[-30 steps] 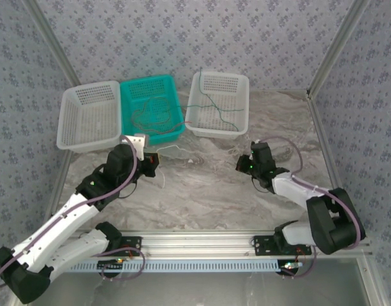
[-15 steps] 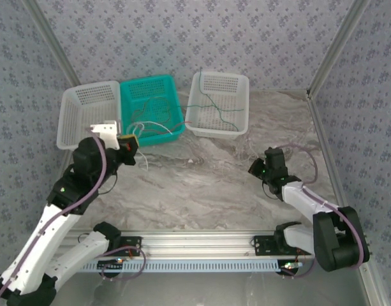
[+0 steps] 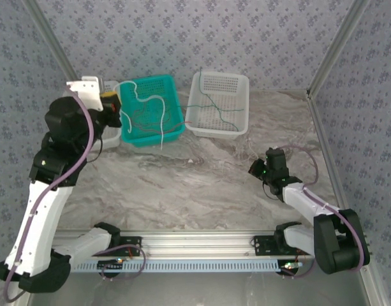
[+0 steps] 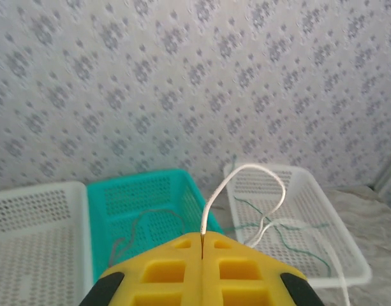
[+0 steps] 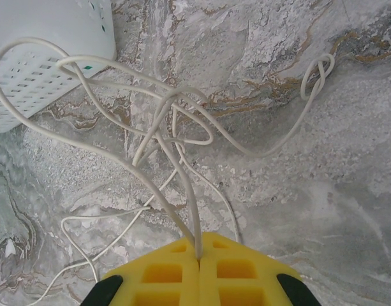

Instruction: Untangle the cables

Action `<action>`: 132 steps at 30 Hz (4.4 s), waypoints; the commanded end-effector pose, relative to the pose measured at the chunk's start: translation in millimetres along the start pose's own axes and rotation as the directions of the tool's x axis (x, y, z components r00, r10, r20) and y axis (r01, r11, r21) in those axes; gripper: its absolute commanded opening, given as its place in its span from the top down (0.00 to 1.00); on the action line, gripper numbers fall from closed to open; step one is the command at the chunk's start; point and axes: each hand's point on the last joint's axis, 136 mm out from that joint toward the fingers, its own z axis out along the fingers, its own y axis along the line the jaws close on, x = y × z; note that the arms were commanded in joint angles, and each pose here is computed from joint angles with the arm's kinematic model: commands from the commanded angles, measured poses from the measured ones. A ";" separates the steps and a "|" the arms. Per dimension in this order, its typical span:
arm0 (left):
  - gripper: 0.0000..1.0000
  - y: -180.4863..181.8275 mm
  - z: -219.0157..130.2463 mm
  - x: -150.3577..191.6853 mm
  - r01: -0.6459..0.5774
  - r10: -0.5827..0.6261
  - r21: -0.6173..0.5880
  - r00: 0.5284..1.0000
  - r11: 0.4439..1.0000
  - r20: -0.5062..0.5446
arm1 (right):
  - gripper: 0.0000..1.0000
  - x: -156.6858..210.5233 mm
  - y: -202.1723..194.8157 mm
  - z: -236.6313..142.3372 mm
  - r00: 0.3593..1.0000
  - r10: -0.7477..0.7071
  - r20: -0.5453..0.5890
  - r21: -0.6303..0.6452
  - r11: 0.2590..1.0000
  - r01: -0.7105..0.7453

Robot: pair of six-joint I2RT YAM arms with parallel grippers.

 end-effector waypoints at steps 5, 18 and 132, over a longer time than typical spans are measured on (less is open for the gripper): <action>1.00 56.1 29.7 -23.1 -0.077 0.078 -0.193 0.997 0.978 -0.006 | 1.00 0.2 4.0 -3.6 1.000 0.003 -0.019 -0.018 1.000 -0.003; 1.00 214.6 116.2 57.2 0.170 -0.243 -0.401 0.960 0.900 -0.139 | 1.00 -4.9 18.1 -6.7 0.999 -0.003 -0.051 -0.056 0.998 0.000; 1.00 -234.8 73.4 217.8 0.156 0.066 0.769 0.966 0.620 -0.249 | 0.41 -14.2 199.8 -99.5 0.908 -0.310 0.281 -0.374 0.836 0.401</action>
